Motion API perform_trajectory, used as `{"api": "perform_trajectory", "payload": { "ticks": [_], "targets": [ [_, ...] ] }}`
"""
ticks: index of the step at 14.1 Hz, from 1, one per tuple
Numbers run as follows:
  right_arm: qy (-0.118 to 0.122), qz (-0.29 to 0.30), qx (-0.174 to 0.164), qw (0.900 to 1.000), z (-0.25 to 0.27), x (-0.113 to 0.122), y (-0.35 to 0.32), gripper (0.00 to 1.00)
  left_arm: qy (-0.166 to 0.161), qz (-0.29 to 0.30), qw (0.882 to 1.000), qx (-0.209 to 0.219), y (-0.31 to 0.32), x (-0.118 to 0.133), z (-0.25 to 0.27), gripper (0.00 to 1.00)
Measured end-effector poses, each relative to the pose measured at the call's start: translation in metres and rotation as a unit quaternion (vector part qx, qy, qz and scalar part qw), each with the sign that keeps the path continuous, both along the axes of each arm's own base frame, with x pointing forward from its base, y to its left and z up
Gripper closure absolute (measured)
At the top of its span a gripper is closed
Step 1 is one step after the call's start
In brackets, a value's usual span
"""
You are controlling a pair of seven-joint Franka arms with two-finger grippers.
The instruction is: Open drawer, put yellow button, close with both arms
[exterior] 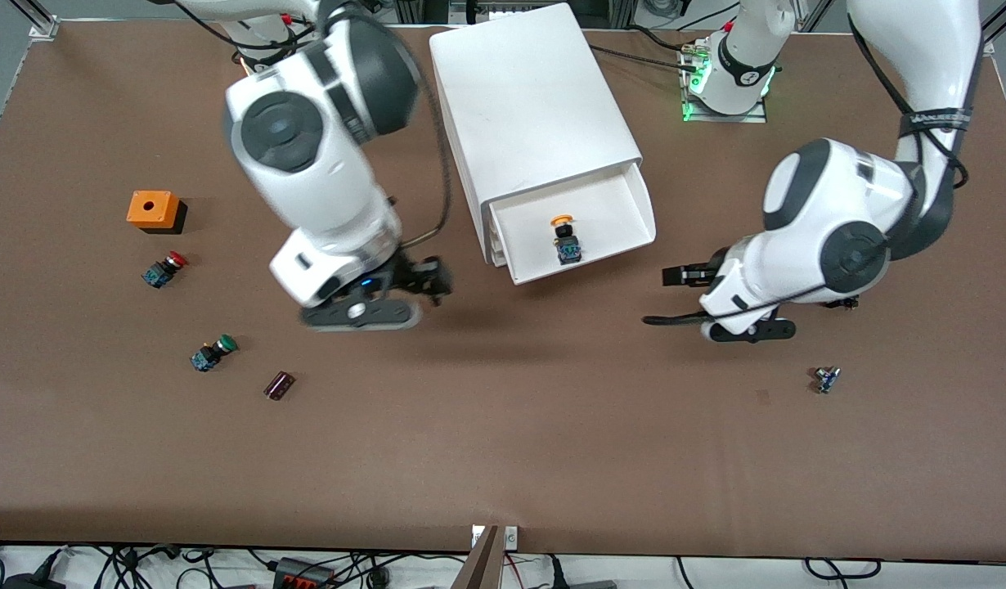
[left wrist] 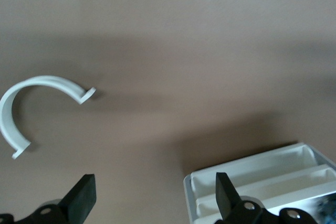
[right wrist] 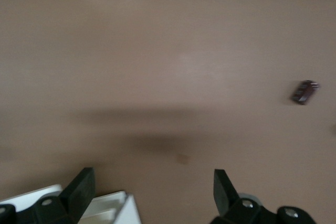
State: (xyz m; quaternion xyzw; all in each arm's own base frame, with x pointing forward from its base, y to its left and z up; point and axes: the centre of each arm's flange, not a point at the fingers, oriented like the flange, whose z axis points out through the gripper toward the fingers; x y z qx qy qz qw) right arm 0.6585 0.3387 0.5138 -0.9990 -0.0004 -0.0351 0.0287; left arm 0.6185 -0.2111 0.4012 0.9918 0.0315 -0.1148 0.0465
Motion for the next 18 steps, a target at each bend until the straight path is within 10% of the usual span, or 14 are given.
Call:
{"api": "perform_trajectory", "payload": {
  "ticks": [9, 18],
  "targets": [
    [0.037, -0.061, -0.015, 0.997, 0.011, 0.056, -0.226, 0.0, -0.053, 0.055, 0.997, 0.029, -0.083, -0.018, -0.011, 0.0],
    [0.045, -0.056, -0.014, 0.997, 0.094, -0.014, -0.386, 0.0, -0.035, 0.096, 0.994, 0.042, -0.136, -0.048, -0.049, 0.0]
  ]
}}
